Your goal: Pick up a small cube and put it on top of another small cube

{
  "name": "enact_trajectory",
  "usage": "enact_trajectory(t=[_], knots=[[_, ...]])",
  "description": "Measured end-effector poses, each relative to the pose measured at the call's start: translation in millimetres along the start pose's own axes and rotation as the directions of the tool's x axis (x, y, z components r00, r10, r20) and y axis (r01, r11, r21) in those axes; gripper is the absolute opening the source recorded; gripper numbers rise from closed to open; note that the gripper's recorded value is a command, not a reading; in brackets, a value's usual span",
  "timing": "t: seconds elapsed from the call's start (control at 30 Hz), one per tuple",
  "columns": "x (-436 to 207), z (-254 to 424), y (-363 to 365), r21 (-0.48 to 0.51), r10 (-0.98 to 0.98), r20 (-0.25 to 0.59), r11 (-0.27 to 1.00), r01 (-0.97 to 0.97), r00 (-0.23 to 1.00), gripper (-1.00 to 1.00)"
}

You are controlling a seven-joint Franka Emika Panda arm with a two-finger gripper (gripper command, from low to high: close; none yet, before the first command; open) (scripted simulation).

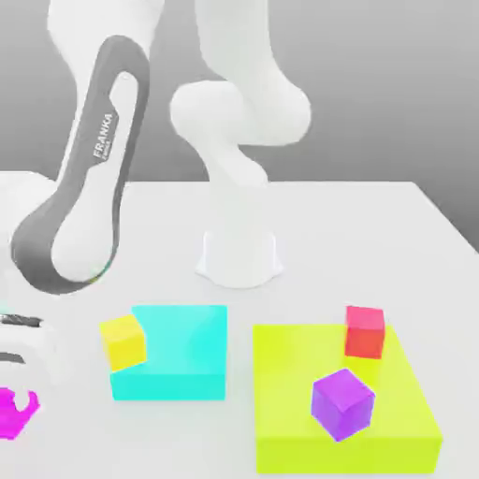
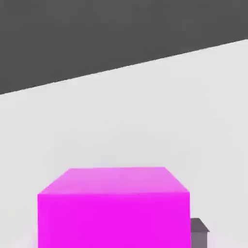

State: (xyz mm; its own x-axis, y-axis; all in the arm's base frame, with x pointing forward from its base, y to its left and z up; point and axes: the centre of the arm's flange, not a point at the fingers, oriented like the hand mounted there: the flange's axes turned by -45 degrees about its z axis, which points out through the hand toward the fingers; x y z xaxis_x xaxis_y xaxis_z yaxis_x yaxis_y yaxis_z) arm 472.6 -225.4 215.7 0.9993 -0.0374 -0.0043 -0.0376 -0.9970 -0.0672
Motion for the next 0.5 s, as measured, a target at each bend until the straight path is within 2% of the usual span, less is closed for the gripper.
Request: enact_trajectory(t=[0.2,0.33,0.5], knots=[[-2.9,-24.4,-152.5,0.061,-0.397,0.009,0.916,0.396,0.918,-1.00],[-35.6,-41.7,-275.1,0.071,-0.693,0.013,0.720,0.690,0.721,-1.00],[-94.5,-64.3,-347.5,0.041,-0.882,0.024,0.472,0.881,0.471,-1.00]])
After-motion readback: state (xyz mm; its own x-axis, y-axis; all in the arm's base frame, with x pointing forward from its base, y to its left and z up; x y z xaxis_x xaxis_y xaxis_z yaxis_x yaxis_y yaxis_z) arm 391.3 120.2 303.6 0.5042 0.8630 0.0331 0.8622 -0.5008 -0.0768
